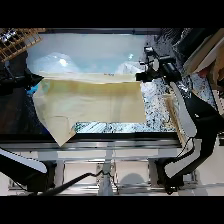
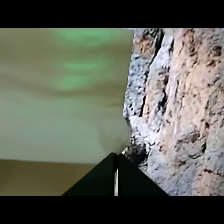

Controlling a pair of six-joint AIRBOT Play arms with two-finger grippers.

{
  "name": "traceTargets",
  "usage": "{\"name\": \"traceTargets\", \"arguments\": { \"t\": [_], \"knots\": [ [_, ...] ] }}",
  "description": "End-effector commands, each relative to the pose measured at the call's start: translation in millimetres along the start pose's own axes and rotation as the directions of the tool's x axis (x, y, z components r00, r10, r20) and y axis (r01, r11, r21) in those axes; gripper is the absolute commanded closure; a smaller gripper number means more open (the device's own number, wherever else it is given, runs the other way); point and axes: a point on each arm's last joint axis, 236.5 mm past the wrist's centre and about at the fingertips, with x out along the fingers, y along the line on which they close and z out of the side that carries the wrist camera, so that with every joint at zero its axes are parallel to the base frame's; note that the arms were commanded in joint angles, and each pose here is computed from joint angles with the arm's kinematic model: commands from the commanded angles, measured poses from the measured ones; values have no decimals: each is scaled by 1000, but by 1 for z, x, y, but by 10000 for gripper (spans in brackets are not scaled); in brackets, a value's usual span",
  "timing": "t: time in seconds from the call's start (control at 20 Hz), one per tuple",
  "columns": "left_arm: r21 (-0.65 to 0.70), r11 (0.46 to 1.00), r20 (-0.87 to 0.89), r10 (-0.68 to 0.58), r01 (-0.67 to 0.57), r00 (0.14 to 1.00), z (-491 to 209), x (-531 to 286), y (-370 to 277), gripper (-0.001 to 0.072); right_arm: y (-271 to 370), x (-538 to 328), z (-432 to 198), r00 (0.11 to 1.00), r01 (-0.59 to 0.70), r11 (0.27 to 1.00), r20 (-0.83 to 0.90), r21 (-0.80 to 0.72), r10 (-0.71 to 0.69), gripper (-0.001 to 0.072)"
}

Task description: Fold the clothes and pants, and hang the long-sleeved shirts on hangers.

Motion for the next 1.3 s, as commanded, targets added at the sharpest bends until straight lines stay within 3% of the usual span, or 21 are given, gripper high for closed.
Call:
{"name": "traceTargets", "arguments": {
  "t": [0.0, 0.15, 0.2, 0.25, 0.3, 0.4, 0.45, 0.55, 0.65, 0.75, 0.8, 0.9, 1.25],
  "knots": [
    [-32, 991, -103, 126, -130, 987, -24, -8, 34, 703, 23, 2, -17, 992, -100, 995, -73, 21, 101, 702],
    [-26, 990, -99, 132, -135, 986, -23, -6, 34, 652, 31, 4, -21, 987, -132, 991, -91, 34, 135, 691],
    [-26, 991, -100, 132, -135, 986, -23, -6, 34, 468, 35, 3, -22, 984, -149, 988, -93, 43, 153, 598],
    [-27, 991, -108, 127, -131, 986, -25, -8, 33, 328, 35, 2, -25, 982, -155, 987, -105, 49, 159, 402],
    [-31, 992, -123, 118, -123, 985, -28, -13, 31, 325, 29, 0, -29, 980, -150, 988, -123, 48, 155, 299],
    [-11, 990, -161, 137, -140, 977, -37, -35, 30, 350, 11, -9, -38, 973, -160, 984, -158, 81, 171, 311],
    [2, 978, -185, 204, -208, 961, -44, -54, 38, 351, 2, -17, -48, 960, -188, 976, -193, 107, 205, 311],
    [63, 902, -234, 430, -428, 872, -64, -102, 68, 351, -9, -31, -78, 923, -275, 944, -224, 183, 313, 311],
    [96, 820, -258, 568, -565, 781, -97, -140, 88, 351, -19, -38, -124, 890, -339, 901, -217, 271, 400, 306],
    [95, 819, -305, 565, -566, 766, -150, -144, 94, 341, -14, -44, -181, 838, -420, 842, -211, 338, 503, 198],
    [90, 819, -319, 562, -566, 763, -175, -141, 100, 340, -6, -47, -204, 808, -469, 806, -193, 362, 557, 190],
    [69, 821, -321, 557, -567, 766, -213, -132, 108, 185, 5, -47, -229, 754, -543, 738, -154, 400, 638, 190],
    [55, 864, -330, 489, -501, 807, -245, -116, 101, 181, 11, -27, -233, 709, -603, 682, -115, 413, 696, 230]
  ]
}}
